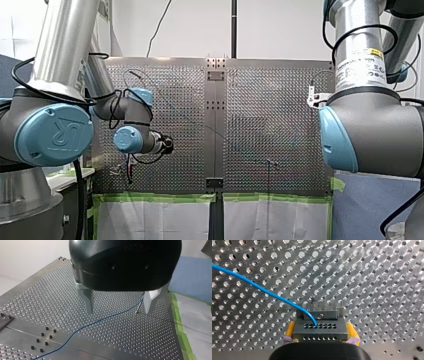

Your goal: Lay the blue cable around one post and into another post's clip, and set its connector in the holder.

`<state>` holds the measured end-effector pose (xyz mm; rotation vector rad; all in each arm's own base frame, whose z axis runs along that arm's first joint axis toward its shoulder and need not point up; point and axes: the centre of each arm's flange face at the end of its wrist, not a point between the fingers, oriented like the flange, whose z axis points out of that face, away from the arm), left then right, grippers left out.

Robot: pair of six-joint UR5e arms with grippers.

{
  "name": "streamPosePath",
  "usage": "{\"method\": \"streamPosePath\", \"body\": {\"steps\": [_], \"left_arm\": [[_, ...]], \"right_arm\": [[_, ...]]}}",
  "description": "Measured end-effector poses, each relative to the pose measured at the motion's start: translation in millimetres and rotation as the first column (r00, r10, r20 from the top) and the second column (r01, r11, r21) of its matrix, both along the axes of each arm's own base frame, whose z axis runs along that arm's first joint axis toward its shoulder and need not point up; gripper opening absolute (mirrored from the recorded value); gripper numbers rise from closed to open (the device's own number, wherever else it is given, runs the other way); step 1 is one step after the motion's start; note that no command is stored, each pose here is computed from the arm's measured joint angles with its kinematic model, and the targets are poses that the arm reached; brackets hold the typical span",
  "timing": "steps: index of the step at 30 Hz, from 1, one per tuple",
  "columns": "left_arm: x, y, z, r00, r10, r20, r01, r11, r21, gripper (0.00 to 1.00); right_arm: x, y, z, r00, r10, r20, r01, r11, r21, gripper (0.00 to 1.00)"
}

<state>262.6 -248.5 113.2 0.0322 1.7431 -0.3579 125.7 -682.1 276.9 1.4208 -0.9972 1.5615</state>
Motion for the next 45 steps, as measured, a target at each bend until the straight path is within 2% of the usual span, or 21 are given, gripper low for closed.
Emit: {"method": "streamPosePath", "body": {"steps": [6,7,8,9,10,11,12,13,14,45], "left_arm": [[0.0,0.2,-0.1,1.0000,0.001,0.000,-0.001,1.0000,0.000,0.99],[0.0,0.2,-0.1,1.0000,0.001,0.000,-0.001,1.0000,0.000,0.99],[0.1,0.1,0.0,1.0000,0.001,0.000,-0.001,1.0000,0.000,0.99],[0.2,0.1,0.1,1.0000,0.001,0.000,-0.001,1.0000,0.000,0.99],[0.2,0.0,0.1,1.0000,0.000,0.000,0.000,1.0000,0.000,0.99],[0.2,0.0,0.1,1.0000,0.000,0.000,0.000,1.0000,0.000,0.99],[0.2,0.1,0.1,1.0000,0.000,0.000,0.000,1.0000,0.000,0.99],[0.2,0.0,0.1,1.0000,0.000,0.000,0.000,1.0000,0.000,0.99],[0.3,0.0,0.1,1.0000,0.000,0.000,0.000,1.0000,0.000,0.99],[0.8,-0.4,0.5,1.0000,0.002,0.001,-0.002,0.9999,-0.015,0.99]], "right_arm": [[0.0,0.1,-0.1,1.0000,0.000,0.000,0.000,1.0000,0.000,0.02],[0.0,0.1,-0.1,1.0000,0.000,0.000,0.000,1.0000,0.000,0.11],[0.0,0.1,-0.1,1.0000,0.000,0.000,0.000,1.0000,0.000,0.26],[0.0,0.1,-0.1,1.0000,0.000,0.000,0.000,1.0000,0.000,0.26],[0.0,0.1,-0.2,1.0000,0.000,0.000,0.000,1.0000,0.000,0.45],[0.1,0.3,-1.0,1.0000,0.000,0.000,0.000,1.0000,0.003,0.75],[0.0,0.3,-1.0,1.0000,0.000,0.000,0.000,1.0000,0.003,0.75],[0.0,0.2,-0.9,1.0000,0.000,0.000,0.000,1.0000,0.002,0.96],[0.1,0.3,-1.3,1.0000,0.000,0.000,0.000,1.0000,0.003,1.00],[0.0,0.1,-0.3,1.0000,0.000,0.000,0.000,1.0000,0.001,1.00]]}}
